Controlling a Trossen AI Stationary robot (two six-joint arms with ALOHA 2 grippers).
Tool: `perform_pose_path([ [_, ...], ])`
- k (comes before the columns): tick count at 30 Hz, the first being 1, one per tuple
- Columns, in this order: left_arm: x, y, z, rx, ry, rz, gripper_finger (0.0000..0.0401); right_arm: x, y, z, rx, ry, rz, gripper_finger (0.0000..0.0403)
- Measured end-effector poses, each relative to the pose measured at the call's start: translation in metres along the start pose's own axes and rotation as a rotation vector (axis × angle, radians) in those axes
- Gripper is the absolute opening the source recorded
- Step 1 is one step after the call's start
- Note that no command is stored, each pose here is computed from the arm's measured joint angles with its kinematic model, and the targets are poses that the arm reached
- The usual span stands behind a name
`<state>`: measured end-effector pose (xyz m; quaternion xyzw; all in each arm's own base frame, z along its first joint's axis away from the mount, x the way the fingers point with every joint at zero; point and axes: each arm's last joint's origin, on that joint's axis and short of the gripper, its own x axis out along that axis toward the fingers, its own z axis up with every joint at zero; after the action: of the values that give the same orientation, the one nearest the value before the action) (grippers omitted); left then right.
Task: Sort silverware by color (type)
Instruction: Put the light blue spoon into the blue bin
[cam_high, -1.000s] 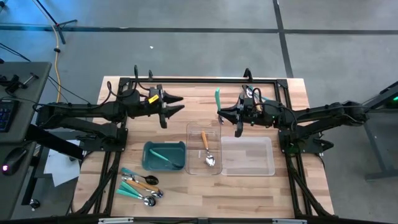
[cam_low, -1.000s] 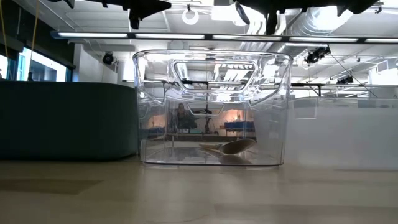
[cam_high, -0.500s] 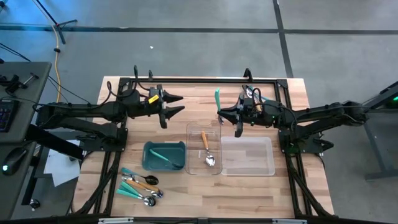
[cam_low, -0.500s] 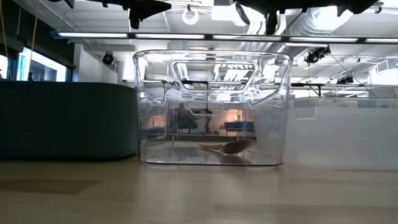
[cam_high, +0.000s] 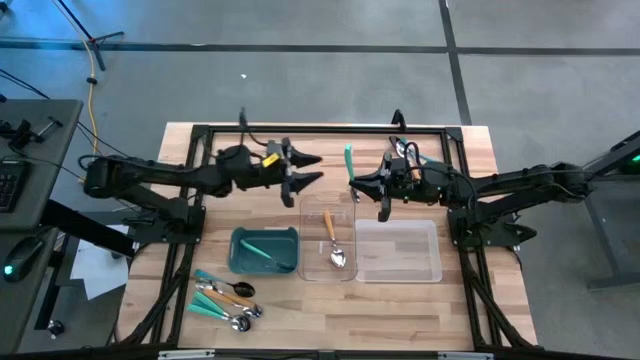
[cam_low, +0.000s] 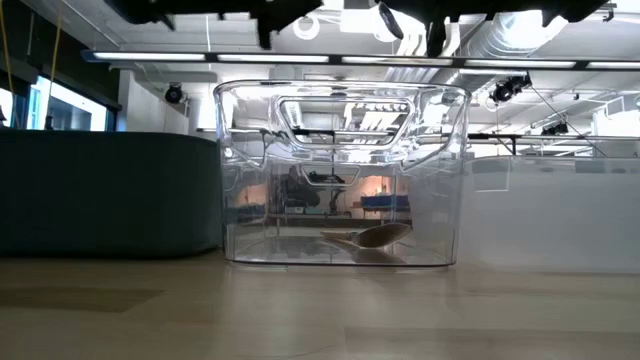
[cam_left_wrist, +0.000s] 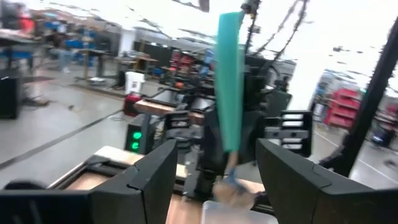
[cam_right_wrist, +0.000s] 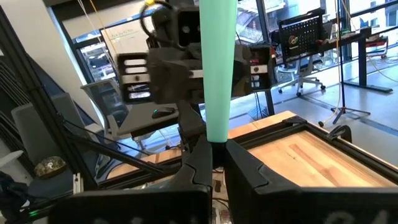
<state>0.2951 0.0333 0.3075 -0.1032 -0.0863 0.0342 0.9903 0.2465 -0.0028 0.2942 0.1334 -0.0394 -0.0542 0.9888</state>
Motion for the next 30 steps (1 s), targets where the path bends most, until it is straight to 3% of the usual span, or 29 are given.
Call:
perform_pose_path([
  [10,0.055,-0.004,0.002,0.046,-0.006,-0.03,0.0207,0.0,0.0,0.0,-0.003,0.001,0.0,0.0005],
  [22,0.068,-0.003,-0.002,0.045,-0.001,-0.029,0.0204,0.0,0.0,-0.002,-0.004,0.017,-0.004,0.0005],
  [26,0.068,-0.005,-0.002,0.045,-0.001,-0.032,0.0175,0.0,0.0,-0.002,-0.005,0.017,-0.004,0.0005],
  [30,0.068,-0.005,-0.002,0.045,0.0,-0.032,0.0111,0.0,0.0,-0.002,-0.005,0.017,-0.004,0.0005],
])
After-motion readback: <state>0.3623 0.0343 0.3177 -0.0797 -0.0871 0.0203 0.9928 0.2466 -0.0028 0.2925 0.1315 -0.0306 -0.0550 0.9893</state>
